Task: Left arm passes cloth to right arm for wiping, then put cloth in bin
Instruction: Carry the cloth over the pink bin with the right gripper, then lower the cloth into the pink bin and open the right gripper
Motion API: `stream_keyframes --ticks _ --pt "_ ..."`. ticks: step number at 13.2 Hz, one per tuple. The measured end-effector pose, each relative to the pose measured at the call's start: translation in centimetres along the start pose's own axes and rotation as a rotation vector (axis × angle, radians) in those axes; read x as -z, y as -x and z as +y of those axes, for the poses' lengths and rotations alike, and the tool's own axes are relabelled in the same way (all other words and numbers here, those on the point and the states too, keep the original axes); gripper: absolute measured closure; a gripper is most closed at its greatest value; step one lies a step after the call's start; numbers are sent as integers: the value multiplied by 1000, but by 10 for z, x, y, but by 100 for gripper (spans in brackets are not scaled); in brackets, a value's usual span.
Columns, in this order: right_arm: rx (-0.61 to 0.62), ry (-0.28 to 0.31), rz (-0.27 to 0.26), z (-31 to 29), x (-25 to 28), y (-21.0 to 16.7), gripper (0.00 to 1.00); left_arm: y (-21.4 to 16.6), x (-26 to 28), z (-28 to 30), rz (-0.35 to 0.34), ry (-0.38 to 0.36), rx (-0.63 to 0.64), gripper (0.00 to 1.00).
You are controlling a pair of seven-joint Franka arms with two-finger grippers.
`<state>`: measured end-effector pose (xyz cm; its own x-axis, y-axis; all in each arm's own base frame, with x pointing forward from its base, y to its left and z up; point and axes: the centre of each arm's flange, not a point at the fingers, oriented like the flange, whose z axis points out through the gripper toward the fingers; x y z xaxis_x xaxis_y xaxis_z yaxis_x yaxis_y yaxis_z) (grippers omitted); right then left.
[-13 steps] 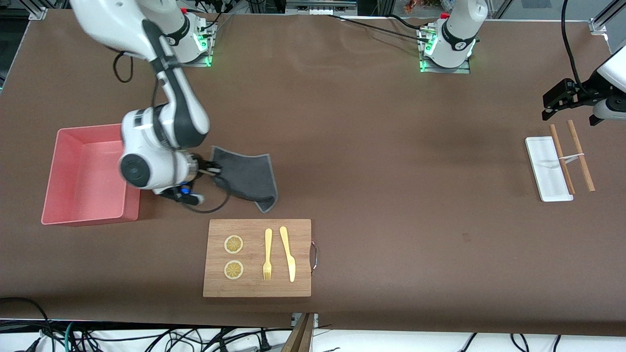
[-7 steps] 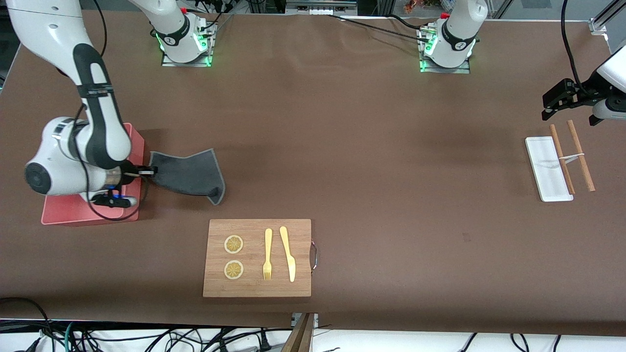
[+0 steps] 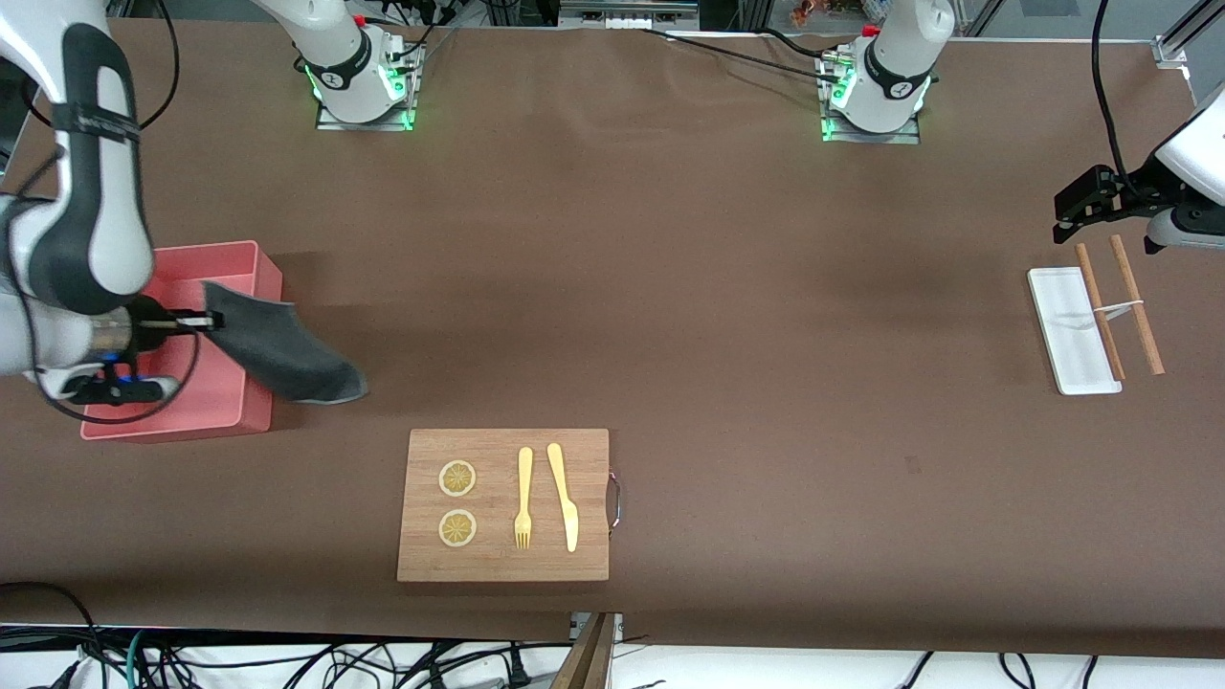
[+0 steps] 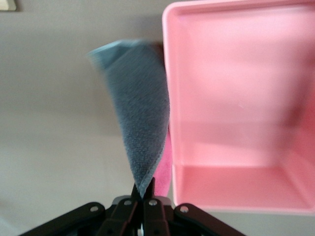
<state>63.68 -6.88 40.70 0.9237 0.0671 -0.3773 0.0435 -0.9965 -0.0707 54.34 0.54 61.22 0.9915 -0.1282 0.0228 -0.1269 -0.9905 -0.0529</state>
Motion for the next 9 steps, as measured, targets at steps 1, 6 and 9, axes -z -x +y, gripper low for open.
stream_keyframes --ticks 1,6,9 --pt "11 15 0 6 19 10 98 0 1 0 2 0 0 0" --pt "65 40 10 70 69 67 98 0 2 -1 5 -1 2 0" --pt "72 57 6 96 78 87 98 0 2 -2 5 -1 4 0"
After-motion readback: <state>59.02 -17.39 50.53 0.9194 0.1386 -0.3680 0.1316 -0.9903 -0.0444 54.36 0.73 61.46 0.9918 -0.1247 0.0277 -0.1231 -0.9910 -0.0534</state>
